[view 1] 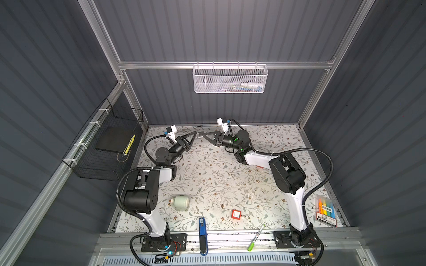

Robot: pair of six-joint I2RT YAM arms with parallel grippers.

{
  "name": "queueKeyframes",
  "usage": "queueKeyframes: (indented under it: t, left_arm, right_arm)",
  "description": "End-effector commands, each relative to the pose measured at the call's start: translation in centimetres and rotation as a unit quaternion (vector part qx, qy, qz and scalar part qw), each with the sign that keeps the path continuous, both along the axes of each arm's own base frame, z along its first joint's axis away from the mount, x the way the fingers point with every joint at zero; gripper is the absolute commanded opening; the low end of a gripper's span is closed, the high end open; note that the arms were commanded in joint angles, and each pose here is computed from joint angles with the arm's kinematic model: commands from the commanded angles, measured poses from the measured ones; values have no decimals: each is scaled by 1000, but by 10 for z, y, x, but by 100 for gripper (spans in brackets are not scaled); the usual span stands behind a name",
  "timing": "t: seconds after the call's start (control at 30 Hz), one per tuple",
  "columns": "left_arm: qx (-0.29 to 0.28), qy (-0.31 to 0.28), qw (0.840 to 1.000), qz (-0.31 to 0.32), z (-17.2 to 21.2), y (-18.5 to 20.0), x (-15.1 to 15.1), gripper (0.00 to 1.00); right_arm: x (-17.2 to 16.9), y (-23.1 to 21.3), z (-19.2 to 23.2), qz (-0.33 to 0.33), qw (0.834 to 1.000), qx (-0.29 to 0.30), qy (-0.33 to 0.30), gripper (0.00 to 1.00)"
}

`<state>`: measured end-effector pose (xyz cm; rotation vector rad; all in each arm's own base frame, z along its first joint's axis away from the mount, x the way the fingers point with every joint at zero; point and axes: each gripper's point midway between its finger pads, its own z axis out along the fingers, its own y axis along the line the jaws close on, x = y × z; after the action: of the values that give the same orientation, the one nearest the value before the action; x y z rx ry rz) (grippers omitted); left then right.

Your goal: Lock with the key

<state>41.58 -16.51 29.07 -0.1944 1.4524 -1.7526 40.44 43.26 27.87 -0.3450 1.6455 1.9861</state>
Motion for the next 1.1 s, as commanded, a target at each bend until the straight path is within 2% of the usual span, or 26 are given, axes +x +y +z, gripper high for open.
queueKeyframes:
  t: [0.0, 0.2, 0.33, 0.4, 0.6, 0.7, 0.77, 1.0, 1.07]
  left_arm:
    - [49, -13, 989, -141, -17, -56, -48, 0]
    - [43, -19, 990, -129, -1, -36, -37, 0]
    - [40, -15, 992, -122, -3, -35, -33, 24]
    - [41, -14, 991, -124, -4, -35, -34, 32]
    - [43, -4, 992, -121, -14, -35, -39, 42]
    - [48, 1, 992, -119, -20, -35, -40, 51]
    - [55, 3, 992, -116, -23, -35, -40, 51]
    - [98, 12, 990, -99, -27, -34, -40, 29]
    - [102, 10, 990, -98, -26, -34, -41, 28]
  right_arm:
    - [-53, 35, 2, 71, 997, -7, -24, 0]
    - [-36, 1, -6, 23, 1000, -3, -9, 0]
    - [-24, -12, -11, -7, 1000, 5, 4, 0]
    - [-24, -14, -13, -9, 1000, 3, 4, 0]
    - [-27, -15, -15, -7, 1000, 0, 3, 0]
    - [-27, -16, -14, -7, 1000, 1, 0, 0]
    - [-28, -15, -14, -7, 1000, 0, -2, 0]
    - [-28, -15, -13, -9, 1000, -5, -7, 0]
    - [-27, -15, -12, -9, 1000, -5, -7, 0]
